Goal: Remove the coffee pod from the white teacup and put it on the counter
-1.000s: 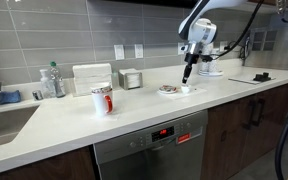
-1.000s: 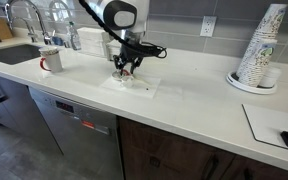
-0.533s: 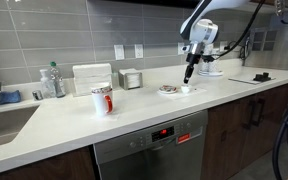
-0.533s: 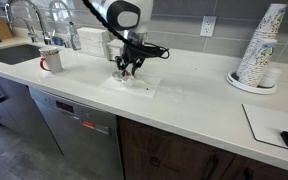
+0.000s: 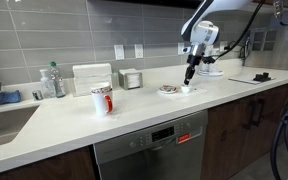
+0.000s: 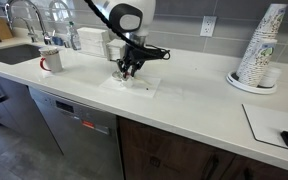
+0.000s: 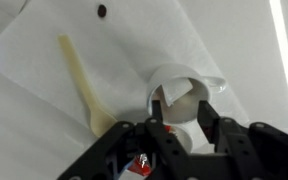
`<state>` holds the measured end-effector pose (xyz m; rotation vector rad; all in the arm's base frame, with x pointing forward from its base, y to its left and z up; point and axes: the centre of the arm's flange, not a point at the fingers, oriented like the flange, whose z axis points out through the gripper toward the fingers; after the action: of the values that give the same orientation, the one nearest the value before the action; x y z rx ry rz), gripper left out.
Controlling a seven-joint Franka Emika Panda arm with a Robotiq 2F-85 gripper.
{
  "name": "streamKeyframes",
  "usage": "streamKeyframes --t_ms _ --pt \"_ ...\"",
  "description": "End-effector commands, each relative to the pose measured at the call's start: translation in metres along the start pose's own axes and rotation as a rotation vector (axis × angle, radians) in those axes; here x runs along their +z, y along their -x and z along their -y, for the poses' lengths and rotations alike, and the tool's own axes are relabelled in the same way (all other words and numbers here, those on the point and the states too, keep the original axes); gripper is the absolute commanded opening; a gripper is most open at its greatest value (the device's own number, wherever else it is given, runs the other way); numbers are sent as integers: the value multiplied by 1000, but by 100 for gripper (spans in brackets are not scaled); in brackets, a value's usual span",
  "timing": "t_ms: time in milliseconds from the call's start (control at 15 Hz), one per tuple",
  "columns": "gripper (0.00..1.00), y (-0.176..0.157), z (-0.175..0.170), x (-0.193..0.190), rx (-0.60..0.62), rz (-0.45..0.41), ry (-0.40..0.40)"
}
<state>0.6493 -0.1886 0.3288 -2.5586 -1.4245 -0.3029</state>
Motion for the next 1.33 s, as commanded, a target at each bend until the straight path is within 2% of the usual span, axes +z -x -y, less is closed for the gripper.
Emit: streamKeyframes --t_ms 0,67,267,333,400,733,800,1000,1267 --pt "39 2 -5 5 -40 -52 -25" --pt "38 1 -5 5 -46 -55 -30" --pt "27 2 -6 6 -54 -56 -28" --pt "31 3 -6 6 -58 -54 -29" --pt "27 4 -7 7 -60 -54 -28" --pt "28 10 -9 9 -75 -47 -25" --pt "25 11 -9 10 -77 -46 -26" --pt "1 12 -9 10 -82 -45 -22" --pt "0 9 -5 5 -97 -42 -19"
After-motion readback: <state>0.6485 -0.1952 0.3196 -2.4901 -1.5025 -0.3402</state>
